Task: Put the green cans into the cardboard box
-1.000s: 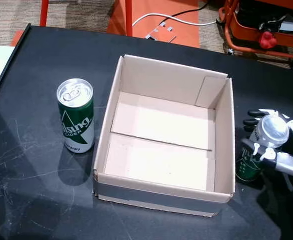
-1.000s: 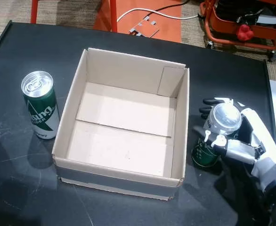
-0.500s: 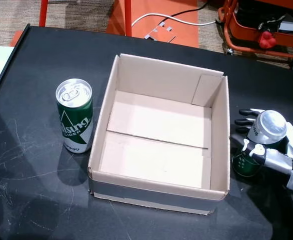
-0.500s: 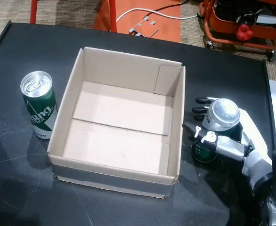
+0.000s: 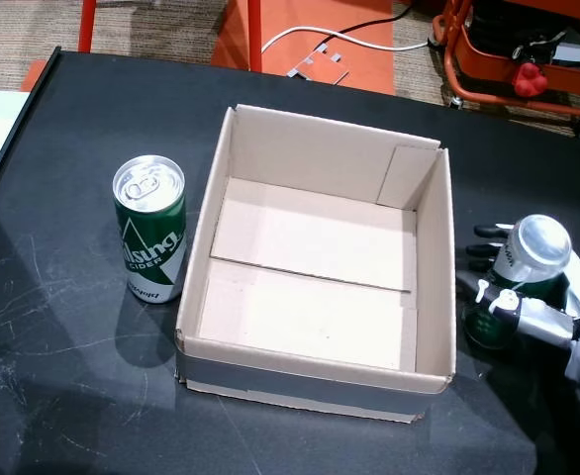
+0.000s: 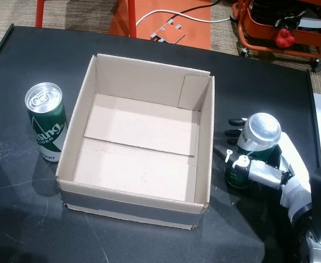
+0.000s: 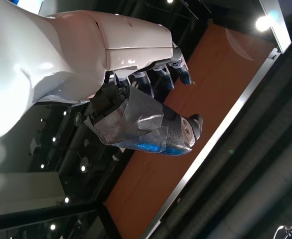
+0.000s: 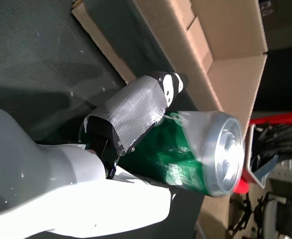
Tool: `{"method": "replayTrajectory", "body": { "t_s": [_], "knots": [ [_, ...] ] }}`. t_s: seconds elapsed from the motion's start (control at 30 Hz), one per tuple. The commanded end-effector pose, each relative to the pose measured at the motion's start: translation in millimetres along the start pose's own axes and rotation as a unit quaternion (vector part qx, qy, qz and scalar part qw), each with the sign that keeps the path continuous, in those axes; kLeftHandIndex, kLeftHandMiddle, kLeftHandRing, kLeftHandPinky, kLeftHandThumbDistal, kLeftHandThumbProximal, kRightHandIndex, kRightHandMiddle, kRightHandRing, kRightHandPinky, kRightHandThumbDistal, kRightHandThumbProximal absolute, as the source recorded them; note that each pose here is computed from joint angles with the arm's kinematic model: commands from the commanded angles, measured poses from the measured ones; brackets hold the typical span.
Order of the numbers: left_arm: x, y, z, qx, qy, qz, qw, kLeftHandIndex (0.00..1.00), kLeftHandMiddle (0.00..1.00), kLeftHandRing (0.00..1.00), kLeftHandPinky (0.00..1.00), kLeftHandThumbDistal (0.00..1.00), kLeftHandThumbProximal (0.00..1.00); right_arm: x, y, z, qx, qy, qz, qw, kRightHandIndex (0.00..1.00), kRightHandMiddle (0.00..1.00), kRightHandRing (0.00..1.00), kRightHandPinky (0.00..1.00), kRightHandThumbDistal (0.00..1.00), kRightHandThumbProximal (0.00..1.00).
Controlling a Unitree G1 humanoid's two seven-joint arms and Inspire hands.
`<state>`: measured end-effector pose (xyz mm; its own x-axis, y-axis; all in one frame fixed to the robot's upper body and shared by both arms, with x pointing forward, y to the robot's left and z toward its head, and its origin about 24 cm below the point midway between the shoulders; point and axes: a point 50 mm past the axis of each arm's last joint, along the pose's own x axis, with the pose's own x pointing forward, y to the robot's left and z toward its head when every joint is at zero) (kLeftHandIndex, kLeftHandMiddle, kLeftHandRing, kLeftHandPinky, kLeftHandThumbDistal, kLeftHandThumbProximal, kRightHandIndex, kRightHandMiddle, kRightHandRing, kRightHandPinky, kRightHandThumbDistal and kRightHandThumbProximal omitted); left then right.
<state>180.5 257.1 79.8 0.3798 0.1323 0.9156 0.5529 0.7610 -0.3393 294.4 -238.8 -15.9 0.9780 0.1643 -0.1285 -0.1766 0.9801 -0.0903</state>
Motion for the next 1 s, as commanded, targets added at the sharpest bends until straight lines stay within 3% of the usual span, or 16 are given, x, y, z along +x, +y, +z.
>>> {"method": "replayTrajectory", "body": {
  "t_s": [0.0,0.03,0.13,0.2,0.3,0.47,0.7,0.77,0.8,0.9,0.97],
  "knots": [
    [-6.2,-3.7,1.7,0.0,-0.003,0.011,1.0,0.69,0.76,0.84,0.84,0.47,0.37,-6,1,-8,0.023,0.004,-0.019,1.0,0.53,0.54,0.54,0.58,0.85,0.75],
    [-6.1,-3.8,1.8,0.002,-0.003,0.012,1.0,0.69,0.76,0.84,0.84,0.46,0.38,-6,1,-9,0.036,0.0,-0.023,0.999,0.51,0.52,0.52,0.56,0.8,0.73],
    [-6.4,-3.4,1.8,0.009,-0.003,0.014,1.0,0.69,0.76,0.84,0.84,0.48,0.41,-7,2,-10,0.084,-0.012,-0.027,0.996,0.42,0.43,0.45,0.5,0.43,0.62],
    [-7.1,-2.7,1.8,0.007,-0.003,0.015,1.0,0.69,0.76,0.84,0.84,0.48,0.4,-8,1,-11,0.103,-0.017,-0.033,0.994,0.37,0.38,0.4,0.45,0.33,0.59],
    [-6.7,-2.6,2.1,0.014,0.0,0.011,1.0,0.7,0.77,0.84,0.85,0.47,0.42,-9,0,-11,0.105,-0.021,-0.047,0.993,0.32,0.33,0.34,0.39,0.03,0.49],
    [-8.1,-3.2,0.1,0.005,-0.006,0.02,1.0,0.69,0.76,0.84,0.86,0.49,0.42,-10,-1,-12,0.096,-0.017,-0.066,0.993,0.31,0.31,0.31,0.36,0.0,0.34],
    [-10.3,-2.9,-2.0,0.0,-0.007,0.024,1.0,0.69,0.76,0.83,0.86,0.49,0.41,-10,-6,-12,0.104,-0.009,-0.081,0.991,0.32,0.3,0.3,0.35,0.06,0.36],
    [-10.5,-3.8,-4.1,0.0,-0.006,0.024,1.0,0.69,0.76,0.83,0.86,0.49,0.41,-9,-8,-10,0.1,-0.012,-0.083,0.991,0.31,0.29,0.3,0.35,0.1,0.36],
    [-10.6,-4.2,-5.2,0.0,-0.006,0.024,1.0,0.68,0.76,0.83,0.85,0.5,0.4,-9,-10,-8,0.103,-0.017,-0.084,0.991,0.3,0.29,0.3,0.35,0.17,0.38],
    [-9.8,-4.9,-9.6,0.011,-0.007,0.017,1.0,0.67,0.76,0.84,0.88,0.44,0.41,-3,-15,3,0.103,-0.043,-0.083,0.99,0.3,0.29,0.29,0.35,0.26,0.42],
    [-9.6,-4.3,-13.4,0.01,-0.005,0.01,1.0,0.68,0.77,0.86,0.89,0.43,0.42,4,-19,20,0.09,-0.083,-0.072,0.99,0.31,0.3,0.29,0.36,0.24,0.41]
  ]
}}
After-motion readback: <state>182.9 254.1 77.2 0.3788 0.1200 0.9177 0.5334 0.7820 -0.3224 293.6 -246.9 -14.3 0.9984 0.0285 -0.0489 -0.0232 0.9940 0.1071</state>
